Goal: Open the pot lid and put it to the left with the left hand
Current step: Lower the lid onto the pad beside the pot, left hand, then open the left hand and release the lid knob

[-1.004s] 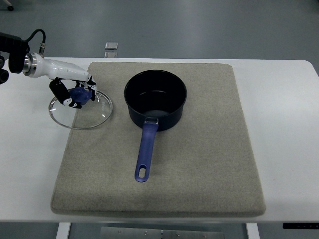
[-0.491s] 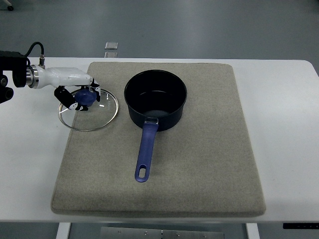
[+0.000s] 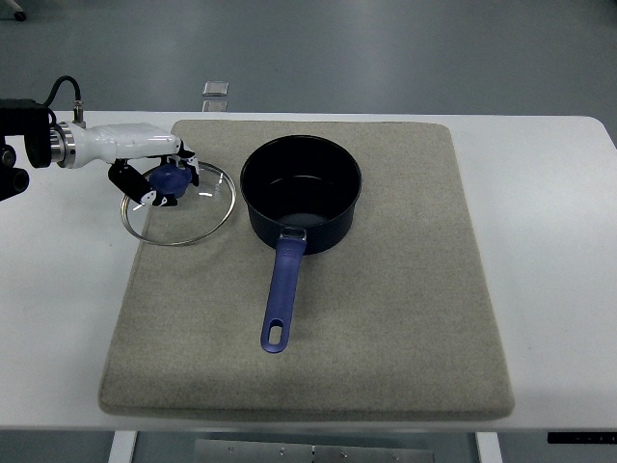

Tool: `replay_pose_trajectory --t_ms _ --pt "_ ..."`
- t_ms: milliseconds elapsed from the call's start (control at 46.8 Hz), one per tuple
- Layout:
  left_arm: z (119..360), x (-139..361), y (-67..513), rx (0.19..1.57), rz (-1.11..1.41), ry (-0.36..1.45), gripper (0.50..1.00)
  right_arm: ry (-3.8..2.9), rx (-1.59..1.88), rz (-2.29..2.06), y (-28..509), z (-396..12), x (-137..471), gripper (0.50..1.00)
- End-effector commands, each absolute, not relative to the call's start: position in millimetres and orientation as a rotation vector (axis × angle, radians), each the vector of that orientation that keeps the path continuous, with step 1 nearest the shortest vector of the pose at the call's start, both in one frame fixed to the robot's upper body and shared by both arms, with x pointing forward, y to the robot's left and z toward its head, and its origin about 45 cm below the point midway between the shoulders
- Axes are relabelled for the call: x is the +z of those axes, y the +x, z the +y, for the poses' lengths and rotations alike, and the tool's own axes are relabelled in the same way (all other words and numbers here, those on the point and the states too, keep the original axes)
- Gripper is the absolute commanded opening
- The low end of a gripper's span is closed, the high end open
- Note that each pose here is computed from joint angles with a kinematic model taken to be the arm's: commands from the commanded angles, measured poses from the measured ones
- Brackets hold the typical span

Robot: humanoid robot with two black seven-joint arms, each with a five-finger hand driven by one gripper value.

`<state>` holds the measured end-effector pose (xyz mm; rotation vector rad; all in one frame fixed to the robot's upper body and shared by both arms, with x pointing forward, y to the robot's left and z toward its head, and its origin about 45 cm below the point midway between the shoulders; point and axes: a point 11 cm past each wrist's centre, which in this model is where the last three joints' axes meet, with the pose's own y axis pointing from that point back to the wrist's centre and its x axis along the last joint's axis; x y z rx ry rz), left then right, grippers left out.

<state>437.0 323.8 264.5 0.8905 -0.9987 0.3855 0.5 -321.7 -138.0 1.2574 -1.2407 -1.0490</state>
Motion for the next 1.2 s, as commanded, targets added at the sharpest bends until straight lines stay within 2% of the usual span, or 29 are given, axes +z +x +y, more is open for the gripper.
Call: replay_pose_trajectory --t_ms 0,85,384,491,875,897,940,1004,1025,1110,1174 --pt "322.6 262.3 436.5 0.381 -1.000 0.890 0.500 1.259 -1.049 -1.241 0.9 -321.3 -138.0 0.917" --pt "310.9 257.5 436.9 0.361 -0.999 0.874 0.500 1.258 -1.050 -1.240 0.0 -321.3 -138.0 0.917" --pt "313.1 255.5 438.6 0.365 -0.999 0.884 0.500 1.256 -1.049 -1.241 0.1 -321.9 -138.0 0.917" --pt "302.2 251.2 439.7 0.349 -1.002 0.870 0.500 1.258 -1.050 -1.240 0.0 -321.3 -138.0 0.917" --pt "304.7 246.3 439.0 0.382 -1.038 0.859 0.500 1.258 -1.048 -1.241 1.0 -321.8 -138.0 0.917" --pt "304.4 245.7 438.7 0.390 -1.053 0.853 0.520 1.259 -1.049 -1.241 0.9 -321.3 -138.0 0.917" --pt "305.4 243.0 437.5 0.415 -1.081 0.840 0.597 1.258 -1.048 -1.241 1.0 -321.8 -138.0 0.917" --pt "307.3 236.9 434.0 0.452 -1.126 0.821 0.764 1.258 -1.048 -1.241 1.0 -321.8 -138.0 0.917" --pt "308.1 235.1 432.8 0.465 -1.142 0.815 0.797 1.259 -1.049 -1.241 0.9 -321.3 -138.0 0.917" --pt "309.1 229.1 428.9 0.477 -1.170 0.808 0.857 1.259 -1.049 -1.241 0.9 -321.3 -138.0 0.917" --pt "309.4 227.8 428.2 0.472 -1.166 0.811 0.874 1.258 -1.050 -1.240 0.0 -321.3 -138.0 0.917"
